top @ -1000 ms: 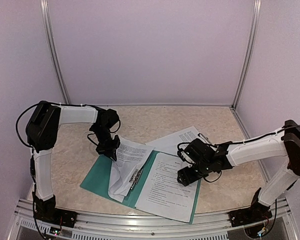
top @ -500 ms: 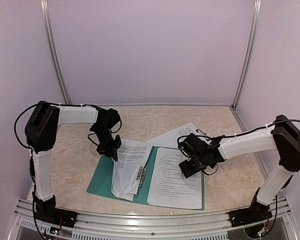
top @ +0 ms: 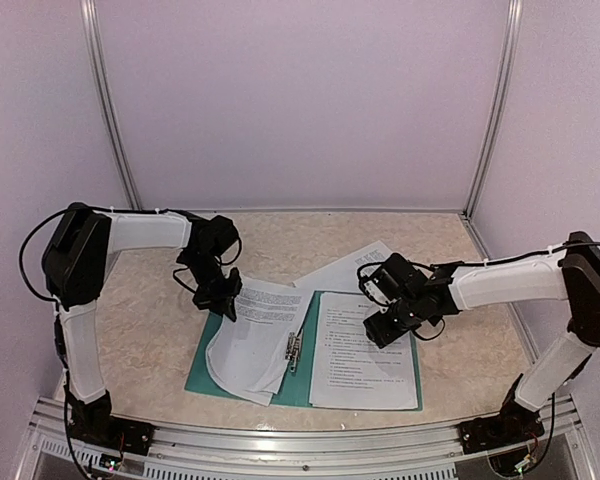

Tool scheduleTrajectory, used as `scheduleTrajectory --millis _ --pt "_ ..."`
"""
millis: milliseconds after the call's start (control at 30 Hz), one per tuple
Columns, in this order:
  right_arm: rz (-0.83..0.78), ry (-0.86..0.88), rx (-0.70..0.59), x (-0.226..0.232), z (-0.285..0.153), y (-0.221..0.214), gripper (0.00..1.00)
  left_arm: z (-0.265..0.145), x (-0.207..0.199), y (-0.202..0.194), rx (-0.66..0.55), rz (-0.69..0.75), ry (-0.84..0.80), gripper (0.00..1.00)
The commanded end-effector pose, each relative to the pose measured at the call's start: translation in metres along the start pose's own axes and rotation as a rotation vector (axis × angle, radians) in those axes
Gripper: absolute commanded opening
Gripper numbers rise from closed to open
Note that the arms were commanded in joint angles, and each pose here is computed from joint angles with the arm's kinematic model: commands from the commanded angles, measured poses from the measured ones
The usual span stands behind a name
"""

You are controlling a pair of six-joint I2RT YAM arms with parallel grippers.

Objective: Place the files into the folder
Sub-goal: Place the file on the spring clip of the folder.

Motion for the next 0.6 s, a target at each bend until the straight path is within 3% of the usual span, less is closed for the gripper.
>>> scheduleTrajectory --millis 0,167,367,567 --pt "0.017 0.181 -0.078 0.023 -0.026 0.017 0.68 -0.011 -0.013 0.002 -0.066 -0.046 -0.103 0.0" --pt "0.023 0.223 -0.112 0.03 -0.037 0.027 0.68 -0.018 -0.021 0.002 -0.095 -0.08 -0.192 0.0" --pt "0.012 0.231 -0.107 0.035 -0.038 0.029 0.68 -0.024 -0.002 0.001 -0.112 -0.117 -0.092 0.0" --pt "0.005 0.239 -0.109 0.039 -0.039 0.033 0.69 -0.024 0.003 -0.004 -0.127 -0.153 -0.094 0.0"
Point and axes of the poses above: each gripper's point midway between its finger pads, its own z axis out along the fingers, its own x axis along the line the jaws close on, y = z × x, the point moved 4 cm from there along -z, back along the fingers, and after that the axes turned 13 degrees about z, right-handed, at the moved point
